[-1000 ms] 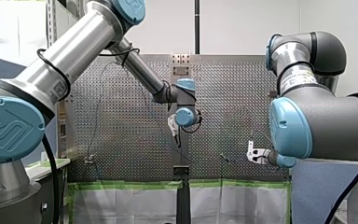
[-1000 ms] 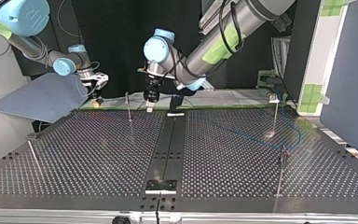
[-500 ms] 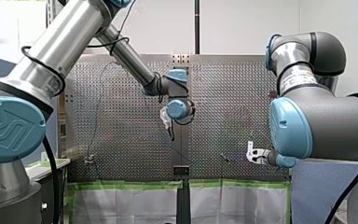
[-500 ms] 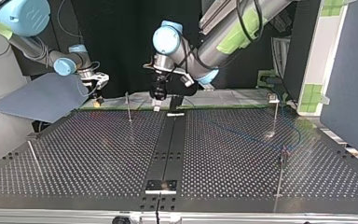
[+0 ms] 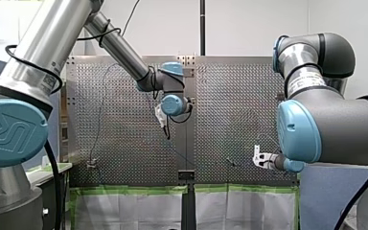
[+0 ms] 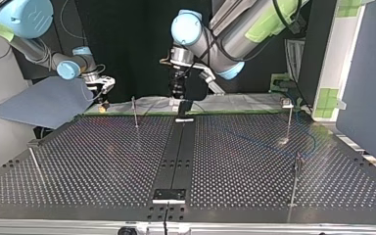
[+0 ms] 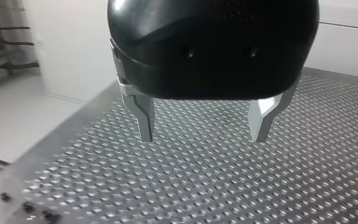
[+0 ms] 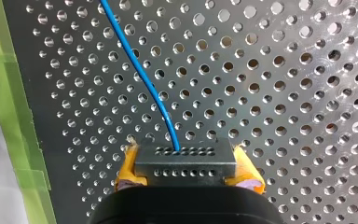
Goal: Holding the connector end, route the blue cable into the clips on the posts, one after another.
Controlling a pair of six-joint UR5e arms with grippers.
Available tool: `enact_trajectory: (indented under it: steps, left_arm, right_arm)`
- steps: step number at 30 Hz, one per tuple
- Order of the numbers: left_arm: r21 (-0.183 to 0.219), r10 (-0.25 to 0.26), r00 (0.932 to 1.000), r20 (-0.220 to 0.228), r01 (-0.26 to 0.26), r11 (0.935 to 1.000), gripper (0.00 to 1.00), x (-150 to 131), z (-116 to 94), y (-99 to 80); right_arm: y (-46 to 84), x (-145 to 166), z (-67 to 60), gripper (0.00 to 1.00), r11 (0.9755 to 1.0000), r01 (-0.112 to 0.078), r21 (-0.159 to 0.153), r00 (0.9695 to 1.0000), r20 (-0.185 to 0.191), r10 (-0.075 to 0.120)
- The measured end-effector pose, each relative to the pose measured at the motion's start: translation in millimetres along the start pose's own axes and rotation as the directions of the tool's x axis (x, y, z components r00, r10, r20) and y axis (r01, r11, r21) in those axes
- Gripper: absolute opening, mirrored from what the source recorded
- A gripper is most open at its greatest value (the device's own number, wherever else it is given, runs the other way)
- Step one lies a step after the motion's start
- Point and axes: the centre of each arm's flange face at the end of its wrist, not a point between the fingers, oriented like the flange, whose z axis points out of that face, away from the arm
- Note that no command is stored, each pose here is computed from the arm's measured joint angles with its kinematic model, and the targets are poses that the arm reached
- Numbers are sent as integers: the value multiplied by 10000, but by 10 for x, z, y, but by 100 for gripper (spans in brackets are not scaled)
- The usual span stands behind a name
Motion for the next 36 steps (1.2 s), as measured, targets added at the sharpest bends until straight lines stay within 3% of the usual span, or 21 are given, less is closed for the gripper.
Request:
enact_trajectory:
  steps: [5, 16, 23, 30, 36]
  left_arm:
    - [101, -429, 9985, 354, 426, 9990, 100, -132, -104, 32]
    - [347, -728, 9910, 1123, 693, 9970, 100, -400, -340, 106]
    - [323, -745, 9888, 1294, 709, 9970, 100, -530, -530, 204]
    - [289, -882, 9812, 1715, 845, 9960, 100, -662, -645, 331]
    - [135, -600, 9888, 1367, 587, 9982, 100, -414, -719, 531]
  right_arm:
    - [-5, -1, 1, 0, 10000, -5, 13, 10000, -3, 5]
    - [-16, -12, 2, 0, 10000, -12, 39, 10000, 15, 12]
    - [-16, -13, 1, 0, 10000, 11, 46, 10000, 24, -12]
    - [14, 115, -23, 0, 9998, 205, -42, 9997, 116, -204]
    - [-7, 388, -29, 0, 9993, 376, -79, 9993, 12, -376]
